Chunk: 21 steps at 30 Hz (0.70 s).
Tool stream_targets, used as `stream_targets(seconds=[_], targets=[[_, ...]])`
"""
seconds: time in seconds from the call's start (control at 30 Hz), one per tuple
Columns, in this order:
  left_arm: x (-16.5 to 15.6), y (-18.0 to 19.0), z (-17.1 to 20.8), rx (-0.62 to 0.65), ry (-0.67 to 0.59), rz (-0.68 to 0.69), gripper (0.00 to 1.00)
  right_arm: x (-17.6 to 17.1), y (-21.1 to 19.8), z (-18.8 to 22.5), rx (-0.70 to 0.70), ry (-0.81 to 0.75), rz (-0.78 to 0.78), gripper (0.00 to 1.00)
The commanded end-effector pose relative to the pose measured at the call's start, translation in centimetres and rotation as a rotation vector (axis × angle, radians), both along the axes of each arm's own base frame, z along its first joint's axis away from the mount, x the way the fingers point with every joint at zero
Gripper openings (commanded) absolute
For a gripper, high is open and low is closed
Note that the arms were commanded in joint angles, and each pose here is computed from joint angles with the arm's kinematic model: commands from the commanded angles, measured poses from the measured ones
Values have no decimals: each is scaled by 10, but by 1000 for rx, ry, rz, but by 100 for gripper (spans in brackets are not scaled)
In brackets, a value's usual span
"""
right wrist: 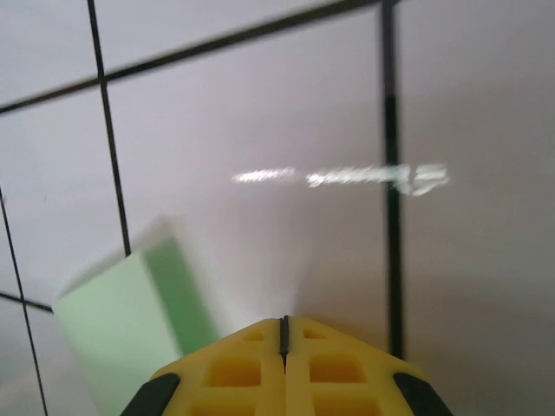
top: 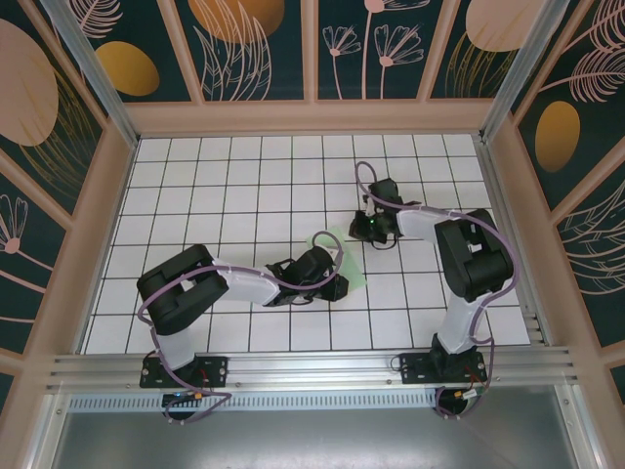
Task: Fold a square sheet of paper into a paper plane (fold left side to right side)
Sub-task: Fold the triangle a second time at the center of the table.
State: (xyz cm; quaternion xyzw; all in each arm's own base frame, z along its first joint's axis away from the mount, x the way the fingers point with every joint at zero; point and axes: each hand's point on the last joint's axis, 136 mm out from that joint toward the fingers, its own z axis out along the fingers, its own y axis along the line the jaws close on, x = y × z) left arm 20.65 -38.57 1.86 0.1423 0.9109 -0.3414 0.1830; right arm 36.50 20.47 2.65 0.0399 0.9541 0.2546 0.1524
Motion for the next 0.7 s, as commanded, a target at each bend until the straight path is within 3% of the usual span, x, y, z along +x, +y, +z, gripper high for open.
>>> stream_targets(seconds=[0.0, 0.3, 0.67], targets=[[-34, 31, -41, 155, 137, -22, 26, 4, 1, 34, 19, -90, 15, 0], [-34, 31, -41, 156, 134, -26, 26, -77, 32, 25, 237, 63, 109, 0], [-34, 30, -41, 162, 135, -24, 26, -95, 35, 17, 221, 83, 131, 0]])
